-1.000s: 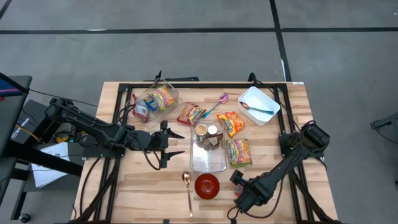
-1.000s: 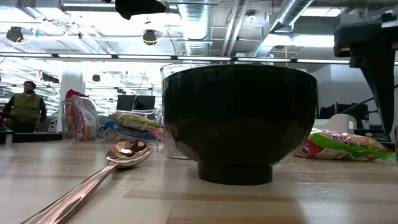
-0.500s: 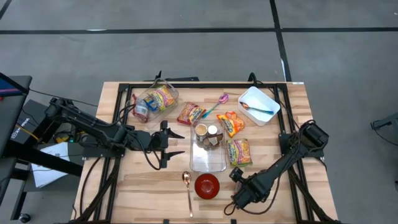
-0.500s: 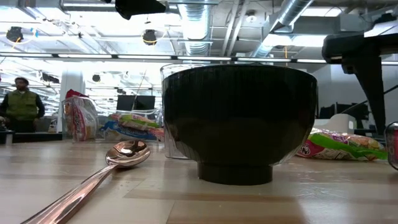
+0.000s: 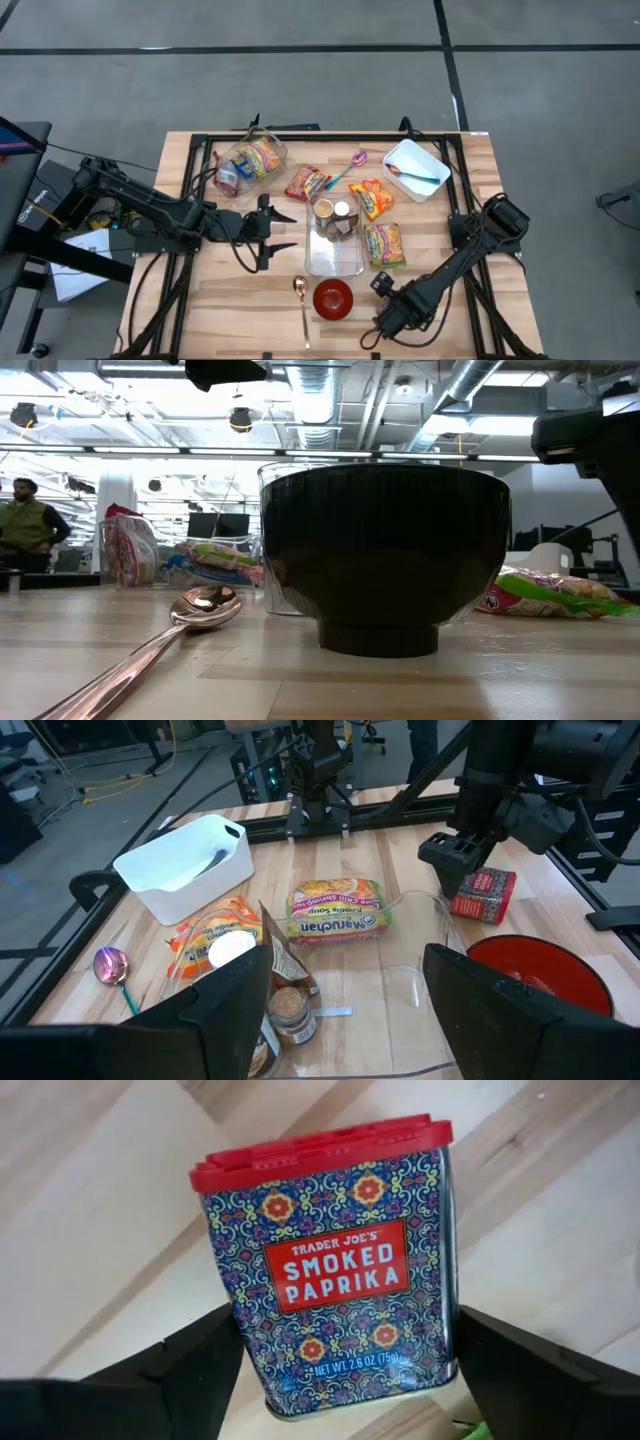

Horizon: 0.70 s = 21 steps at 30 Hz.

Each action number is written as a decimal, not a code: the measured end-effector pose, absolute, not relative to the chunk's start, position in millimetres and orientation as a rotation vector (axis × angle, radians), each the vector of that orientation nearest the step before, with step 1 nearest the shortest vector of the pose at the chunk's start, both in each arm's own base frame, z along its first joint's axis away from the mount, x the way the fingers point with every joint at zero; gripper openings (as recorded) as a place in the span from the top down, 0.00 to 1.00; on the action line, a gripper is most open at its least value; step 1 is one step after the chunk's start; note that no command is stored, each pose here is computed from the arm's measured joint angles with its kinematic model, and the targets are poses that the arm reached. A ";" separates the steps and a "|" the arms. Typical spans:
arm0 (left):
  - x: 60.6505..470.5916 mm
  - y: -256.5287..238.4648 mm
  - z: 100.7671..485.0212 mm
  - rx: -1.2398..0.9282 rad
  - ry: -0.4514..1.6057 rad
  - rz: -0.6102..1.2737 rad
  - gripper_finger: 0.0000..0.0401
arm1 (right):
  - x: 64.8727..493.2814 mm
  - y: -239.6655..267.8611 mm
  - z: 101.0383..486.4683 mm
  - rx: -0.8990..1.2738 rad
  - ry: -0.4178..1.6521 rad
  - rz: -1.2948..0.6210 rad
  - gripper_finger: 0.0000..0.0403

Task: Pick & Place Food Item
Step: Put the red spice can into the bottom transparent bin

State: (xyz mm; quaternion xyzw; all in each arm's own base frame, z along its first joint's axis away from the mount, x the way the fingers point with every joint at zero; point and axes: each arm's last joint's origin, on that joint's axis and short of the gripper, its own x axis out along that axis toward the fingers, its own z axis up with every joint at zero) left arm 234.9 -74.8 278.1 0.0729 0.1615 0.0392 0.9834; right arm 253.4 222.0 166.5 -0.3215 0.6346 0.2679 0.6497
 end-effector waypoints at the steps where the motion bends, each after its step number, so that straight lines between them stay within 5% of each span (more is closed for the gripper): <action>1: 235.0 -74.7 278.1 0.147 0.325 0.079 0.36 | 253.4 222.0 166.6 -0.716 1.445 0.596 0.21; 21: 239.0 -79.3 274.4 0.172 0.333 -0.019 0.36 | 262.9 210.7 182.2 -0.419 1.564 0.493 0.23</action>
